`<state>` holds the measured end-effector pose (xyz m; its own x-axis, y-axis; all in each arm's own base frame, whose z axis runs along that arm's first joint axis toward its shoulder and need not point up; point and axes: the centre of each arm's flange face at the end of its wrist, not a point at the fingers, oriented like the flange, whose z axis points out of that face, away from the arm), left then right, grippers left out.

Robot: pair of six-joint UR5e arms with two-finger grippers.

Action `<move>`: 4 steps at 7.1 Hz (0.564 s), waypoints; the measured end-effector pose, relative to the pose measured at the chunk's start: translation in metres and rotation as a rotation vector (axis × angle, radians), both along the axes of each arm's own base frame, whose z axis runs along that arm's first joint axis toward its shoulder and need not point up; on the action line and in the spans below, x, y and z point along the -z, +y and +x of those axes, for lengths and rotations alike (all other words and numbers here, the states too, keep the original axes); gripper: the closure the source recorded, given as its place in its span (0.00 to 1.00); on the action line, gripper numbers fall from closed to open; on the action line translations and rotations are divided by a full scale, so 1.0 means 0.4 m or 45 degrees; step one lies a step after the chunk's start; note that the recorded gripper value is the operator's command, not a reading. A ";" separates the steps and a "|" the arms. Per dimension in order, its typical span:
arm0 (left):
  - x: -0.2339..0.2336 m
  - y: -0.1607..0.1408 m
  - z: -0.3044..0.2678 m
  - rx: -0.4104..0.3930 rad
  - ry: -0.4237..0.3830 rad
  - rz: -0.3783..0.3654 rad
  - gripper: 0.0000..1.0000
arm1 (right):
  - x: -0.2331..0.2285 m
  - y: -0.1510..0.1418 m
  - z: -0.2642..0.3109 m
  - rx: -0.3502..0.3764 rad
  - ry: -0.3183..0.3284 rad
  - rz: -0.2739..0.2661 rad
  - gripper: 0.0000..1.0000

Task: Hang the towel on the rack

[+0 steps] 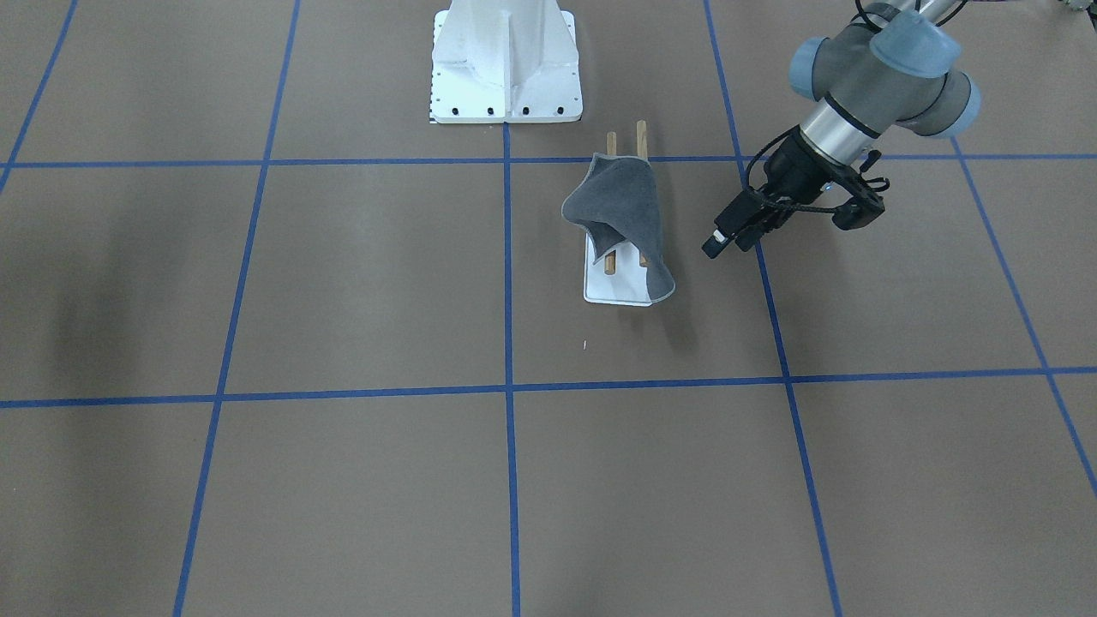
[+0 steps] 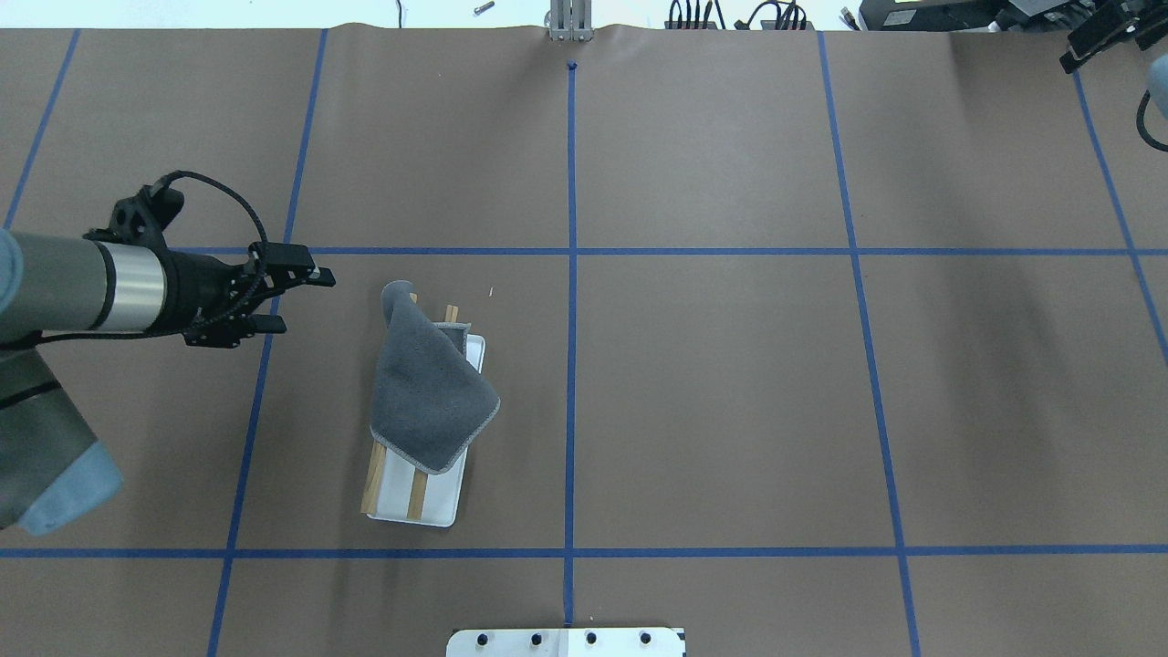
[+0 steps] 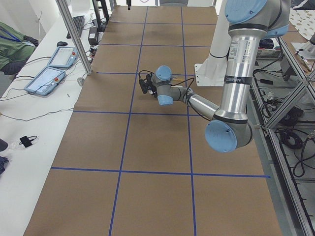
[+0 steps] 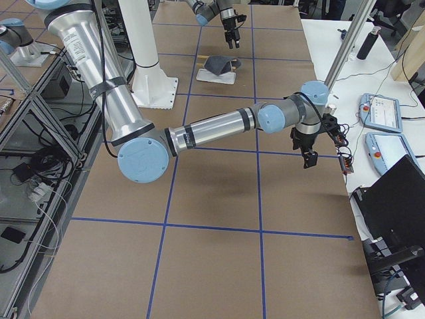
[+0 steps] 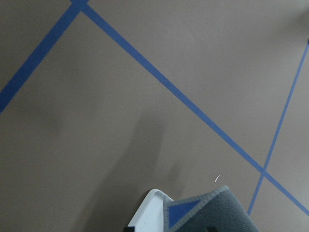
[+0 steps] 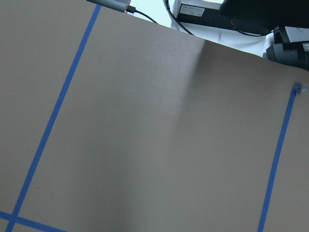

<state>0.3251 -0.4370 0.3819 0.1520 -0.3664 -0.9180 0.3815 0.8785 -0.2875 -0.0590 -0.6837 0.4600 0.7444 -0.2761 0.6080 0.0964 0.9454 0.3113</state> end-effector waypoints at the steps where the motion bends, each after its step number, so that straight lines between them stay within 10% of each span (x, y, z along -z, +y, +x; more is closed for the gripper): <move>1: -0.023 -0.054 -0.079 -0.032 -0.105 0.080 0.02 | -0.053 0.024 0.022 -0.010 0.002 -0.034 0.00; 4: -0.162 -0.180 -0.309 -0.280 -0.610 0.442 0.02 | -0.284 0.150 0.117 0.024 0.049 -0.132 0.00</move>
<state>0.2014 -0.5091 0.4466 0.6135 0.0272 -0.7893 0.1972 0.9625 0.1865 -0.0121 -0.6236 0.5737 0.7631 -0.2278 0.6048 0.1250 0.9702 0.2078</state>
